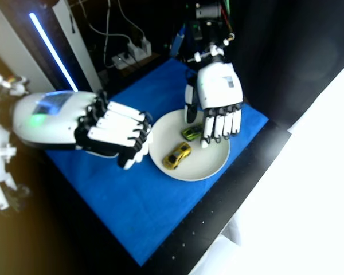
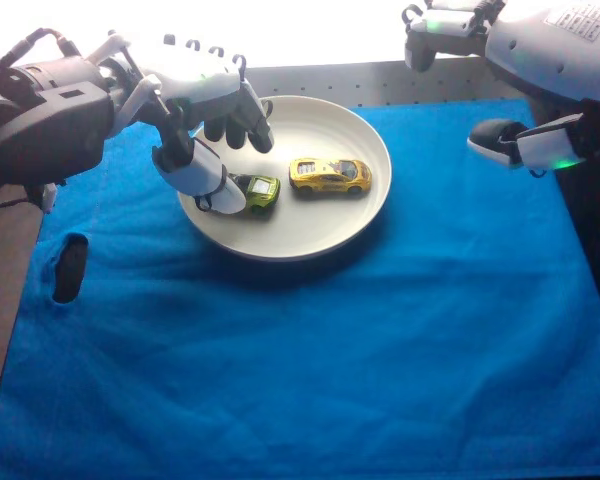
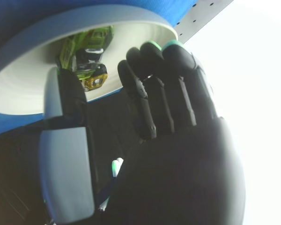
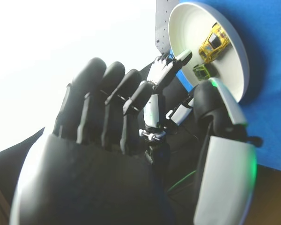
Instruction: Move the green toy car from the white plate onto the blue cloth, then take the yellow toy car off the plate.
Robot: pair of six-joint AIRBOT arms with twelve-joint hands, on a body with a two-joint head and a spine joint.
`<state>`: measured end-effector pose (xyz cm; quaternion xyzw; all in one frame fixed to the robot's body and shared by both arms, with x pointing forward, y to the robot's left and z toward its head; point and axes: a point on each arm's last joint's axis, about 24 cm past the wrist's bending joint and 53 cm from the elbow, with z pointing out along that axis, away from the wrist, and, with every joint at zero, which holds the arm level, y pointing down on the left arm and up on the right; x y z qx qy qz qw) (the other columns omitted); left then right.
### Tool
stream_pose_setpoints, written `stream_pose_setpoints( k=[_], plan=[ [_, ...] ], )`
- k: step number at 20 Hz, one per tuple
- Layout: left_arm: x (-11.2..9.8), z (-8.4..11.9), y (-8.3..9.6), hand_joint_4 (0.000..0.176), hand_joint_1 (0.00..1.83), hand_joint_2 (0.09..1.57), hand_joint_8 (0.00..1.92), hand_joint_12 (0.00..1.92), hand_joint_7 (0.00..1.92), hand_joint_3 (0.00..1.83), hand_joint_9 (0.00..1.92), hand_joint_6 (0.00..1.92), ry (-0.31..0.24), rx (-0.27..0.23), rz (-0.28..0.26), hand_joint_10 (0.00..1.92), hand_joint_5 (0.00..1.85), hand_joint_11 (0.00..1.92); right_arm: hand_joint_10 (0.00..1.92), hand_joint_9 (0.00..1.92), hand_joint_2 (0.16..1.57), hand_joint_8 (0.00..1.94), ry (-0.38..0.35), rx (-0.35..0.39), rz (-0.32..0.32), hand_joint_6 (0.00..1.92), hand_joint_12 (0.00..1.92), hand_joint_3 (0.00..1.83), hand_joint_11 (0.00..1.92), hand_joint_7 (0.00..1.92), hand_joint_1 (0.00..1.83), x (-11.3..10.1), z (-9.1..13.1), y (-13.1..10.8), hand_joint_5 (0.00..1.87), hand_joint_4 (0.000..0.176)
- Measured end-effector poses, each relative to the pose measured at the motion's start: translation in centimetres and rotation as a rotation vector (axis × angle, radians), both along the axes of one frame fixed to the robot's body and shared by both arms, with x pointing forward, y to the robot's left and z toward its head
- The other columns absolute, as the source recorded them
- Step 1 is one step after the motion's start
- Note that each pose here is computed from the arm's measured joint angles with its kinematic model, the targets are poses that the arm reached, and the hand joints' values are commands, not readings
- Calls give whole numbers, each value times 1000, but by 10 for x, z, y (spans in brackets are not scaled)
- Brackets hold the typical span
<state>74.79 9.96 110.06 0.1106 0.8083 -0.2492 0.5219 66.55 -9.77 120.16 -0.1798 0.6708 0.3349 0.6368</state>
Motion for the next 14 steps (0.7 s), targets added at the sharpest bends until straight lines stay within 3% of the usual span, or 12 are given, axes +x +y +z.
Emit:
stream_pose_setpoints(
  k=[2,5,6,9,12,13,14],
  plan=[
    [1,-2,1,0,982,950,980,1794,567,0,545,53,3,8,2,1357,771,468,1330,377,743,1015,0,0,0,1027,1833,481,276,468,1178,0,0,0,399,0],
    [2,-5,3,0,1011,952,481,1592,760,0,723,26,11,16,6,960,780,551,1283,377,735,962,0,0,0,999,1791,491,267,478,1238,0,0,0,411,0],
    [3,-6,3,0,1029,963,245,1484,903,1,819,12,14,19,7,747,788,586,1296,389,723,979,0,0,0,998,1796,518,292,483,1236,0,0,0,412,0],
    [3,-9,1,0,1047,979,148,1468,938,3,830,8,14,26,3,694,794,579,1286,394,712,992,1,1,-1,1005,1780,551,305,491,1234,0,0,0,412,0],
    [4,-10,2,0,1077,1003,151,1478,972,11,851,23,14,28,6,707,834,603,1306,407,732,982,0,0,0,975,1793,550,331,494,1204,0,0,0,417,0],
    [4,-10,2,0,1106,1018,414,1610,960,7,817,43,15,28,5,953,900,609,1339,418,729,1008,0,1,0,984,1802,554,344,497,1196,0,0,0,420,0],
    [4,-10,2,0,1119,1146,993,1837,781,0,682,923,15,27,6,1341,882,544,1348,411,729,1045,0,1,0,1027,1800,569,323,480,1179,0,0,0,404,0]
  ],
)
